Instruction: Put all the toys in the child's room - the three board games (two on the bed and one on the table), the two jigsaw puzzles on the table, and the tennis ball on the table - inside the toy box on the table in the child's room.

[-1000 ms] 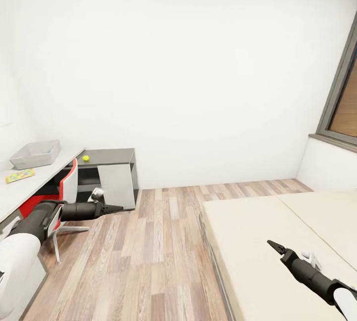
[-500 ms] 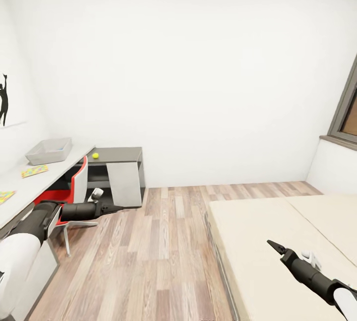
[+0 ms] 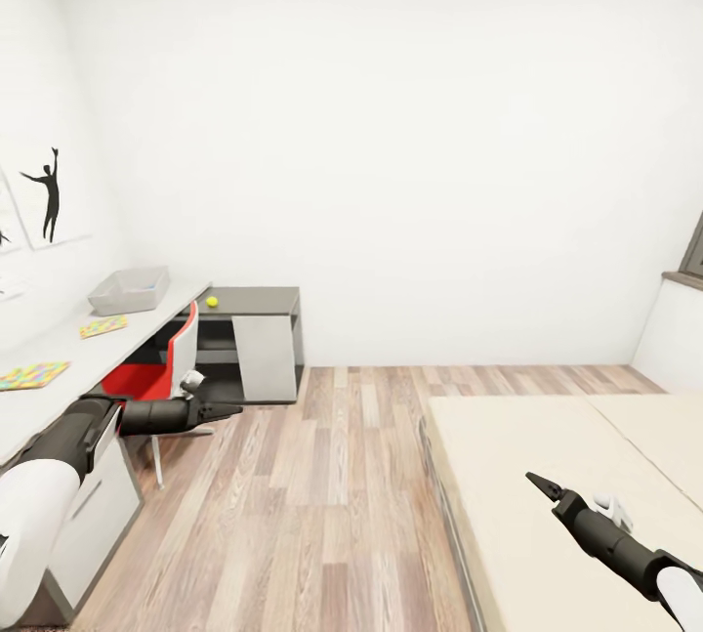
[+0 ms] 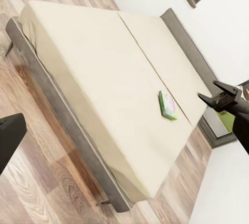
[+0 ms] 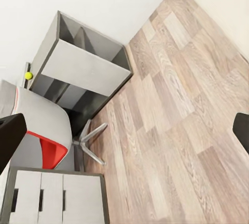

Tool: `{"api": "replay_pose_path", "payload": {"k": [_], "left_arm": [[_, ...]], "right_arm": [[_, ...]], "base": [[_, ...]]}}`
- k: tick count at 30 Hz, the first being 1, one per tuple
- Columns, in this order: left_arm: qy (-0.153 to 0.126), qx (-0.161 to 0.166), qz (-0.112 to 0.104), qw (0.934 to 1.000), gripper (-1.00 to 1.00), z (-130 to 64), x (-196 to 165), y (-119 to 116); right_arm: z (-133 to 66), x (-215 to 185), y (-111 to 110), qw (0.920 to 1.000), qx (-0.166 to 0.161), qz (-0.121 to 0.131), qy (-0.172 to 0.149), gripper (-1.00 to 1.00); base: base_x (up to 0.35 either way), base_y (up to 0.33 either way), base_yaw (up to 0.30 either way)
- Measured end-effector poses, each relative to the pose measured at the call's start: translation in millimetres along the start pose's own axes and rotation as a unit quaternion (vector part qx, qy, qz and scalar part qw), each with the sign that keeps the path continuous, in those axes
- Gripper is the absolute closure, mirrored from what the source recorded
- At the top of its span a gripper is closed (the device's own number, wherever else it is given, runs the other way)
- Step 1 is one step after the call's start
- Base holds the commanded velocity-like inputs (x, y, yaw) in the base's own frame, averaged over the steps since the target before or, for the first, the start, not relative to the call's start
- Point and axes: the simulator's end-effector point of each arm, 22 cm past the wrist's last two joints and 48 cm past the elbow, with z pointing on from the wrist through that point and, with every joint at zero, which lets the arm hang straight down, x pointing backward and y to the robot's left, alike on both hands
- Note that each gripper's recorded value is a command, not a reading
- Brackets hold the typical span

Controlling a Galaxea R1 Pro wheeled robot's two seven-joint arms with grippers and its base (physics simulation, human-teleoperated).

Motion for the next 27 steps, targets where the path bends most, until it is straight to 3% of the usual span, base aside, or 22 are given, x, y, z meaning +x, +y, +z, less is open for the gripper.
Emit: {"api": "replay_pose_path", "payload": {"k": [27], "left_arm": [[0.001,0.003,0.001,1.0000,-1.00,4.2,0.6,-1.9]], "right_arm": [[0.1,0.0,0.0,1.0000,0.000,0.000,0.000,-1.00]], "base": [[-0.009,-0.056,0.027]]}}
